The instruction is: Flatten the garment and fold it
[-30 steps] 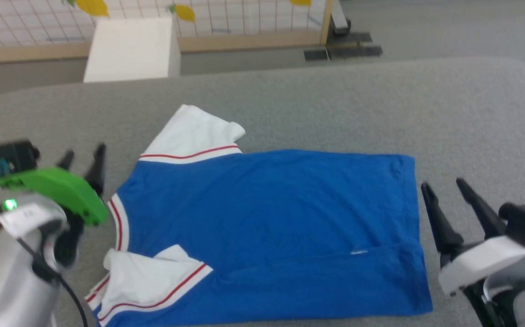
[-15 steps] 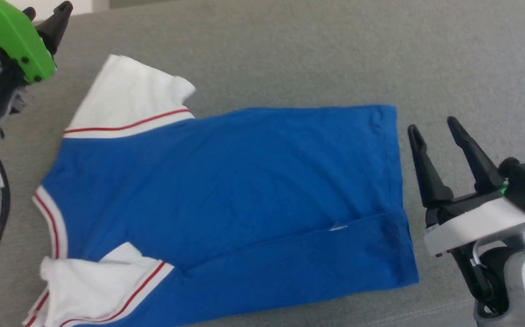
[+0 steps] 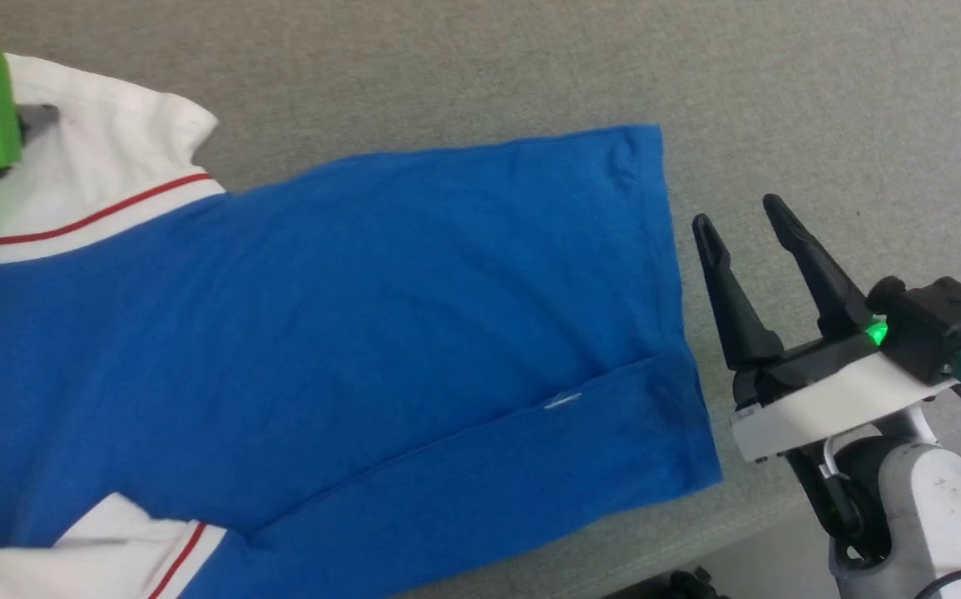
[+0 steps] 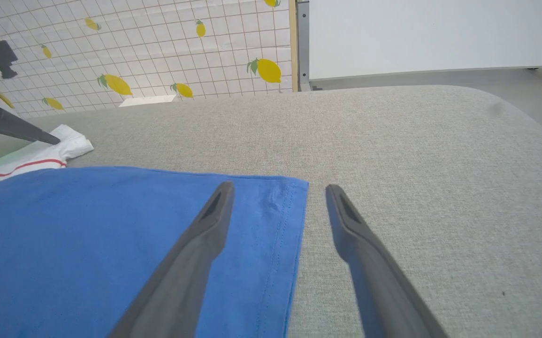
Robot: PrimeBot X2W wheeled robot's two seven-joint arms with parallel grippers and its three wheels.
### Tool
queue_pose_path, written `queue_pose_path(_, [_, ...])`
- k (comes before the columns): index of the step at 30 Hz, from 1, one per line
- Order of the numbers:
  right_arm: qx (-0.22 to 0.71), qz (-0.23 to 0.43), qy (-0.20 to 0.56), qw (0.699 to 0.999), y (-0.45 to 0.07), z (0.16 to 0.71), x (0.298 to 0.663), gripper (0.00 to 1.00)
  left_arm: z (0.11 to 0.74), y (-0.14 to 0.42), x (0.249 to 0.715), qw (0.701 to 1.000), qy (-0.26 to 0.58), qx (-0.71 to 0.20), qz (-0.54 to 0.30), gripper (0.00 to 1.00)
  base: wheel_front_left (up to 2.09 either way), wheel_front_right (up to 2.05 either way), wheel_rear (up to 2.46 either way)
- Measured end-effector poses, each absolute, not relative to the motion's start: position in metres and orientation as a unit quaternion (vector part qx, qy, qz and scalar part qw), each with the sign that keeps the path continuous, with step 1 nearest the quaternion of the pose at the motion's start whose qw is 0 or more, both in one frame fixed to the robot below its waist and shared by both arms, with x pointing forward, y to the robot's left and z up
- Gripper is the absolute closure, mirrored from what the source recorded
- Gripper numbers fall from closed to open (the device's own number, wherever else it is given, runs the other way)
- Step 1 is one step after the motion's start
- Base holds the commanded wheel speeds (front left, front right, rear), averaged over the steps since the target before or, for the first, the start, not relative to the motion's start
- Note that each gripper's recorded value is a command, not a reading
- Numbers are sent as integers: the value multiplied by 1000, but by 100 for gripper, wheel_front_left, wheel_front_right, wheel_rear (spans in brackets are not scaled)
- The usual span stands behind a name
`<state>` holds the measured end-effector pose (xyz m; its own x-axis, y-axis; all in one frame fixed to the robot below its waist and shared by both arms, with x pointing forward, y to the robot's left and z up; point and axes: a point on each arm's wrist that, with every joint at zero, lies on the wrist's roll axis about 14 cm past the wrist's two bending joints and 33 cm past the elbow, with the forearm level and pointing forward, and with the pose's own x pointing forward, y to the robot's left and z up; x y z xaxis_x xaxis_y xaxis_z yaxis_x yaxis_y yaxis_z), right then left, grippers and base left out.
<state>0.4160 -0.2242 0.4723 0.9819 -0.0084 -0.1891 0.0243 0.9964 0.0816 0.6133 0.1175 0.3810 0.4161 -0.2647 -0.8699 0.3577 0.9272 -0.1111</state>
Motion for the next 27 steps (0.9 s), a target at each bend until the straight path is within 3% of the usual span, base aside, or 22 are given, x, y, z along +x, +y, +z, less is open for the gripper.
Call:
queue_pose_path(7, [46, -23, 122, 991, -232, 453, 412, 0, 359, 105, 630, 833, 519, 43, -187, 0, 0, 0, 0])
queue_pose_path(8, [45, -25, 126, 991, -234, 452, 410, 0, 357, 105, 630, 828, 526, 45, -189, 27, 0, 0, 0])
queue_pose_path(9, [44, -26, 127, 991, -235, 451, 410, 0, 356, 104, 631, 825, 530, 45, -190, 73, 0, 0, 0])
queue_pose_path(10, [46, -28, 129, 990, -236, 450, 409, 0, 354, 103, 630, 822, 534, 45, -191, 100, 0, 0, 0])
queue_pose_path(15, [46, -29, 127, 990, -239, 453, 408, 0, 356, 92, 627, 818, 537, 28, -205, 100, 0, 0, 0])
queue_pose_path(23, [53, -31, 128, 990, -249, 464, 407, 0, 370, 88, 622, 844, 497, 6, -203, 100, 0, 0, 0])
queue_pose_path(27, [61, -18, 167, 984, -256, 461, 414, 0, 385, 81, 615, 855, 472, -6, -214, 100, 0, 0, 0])
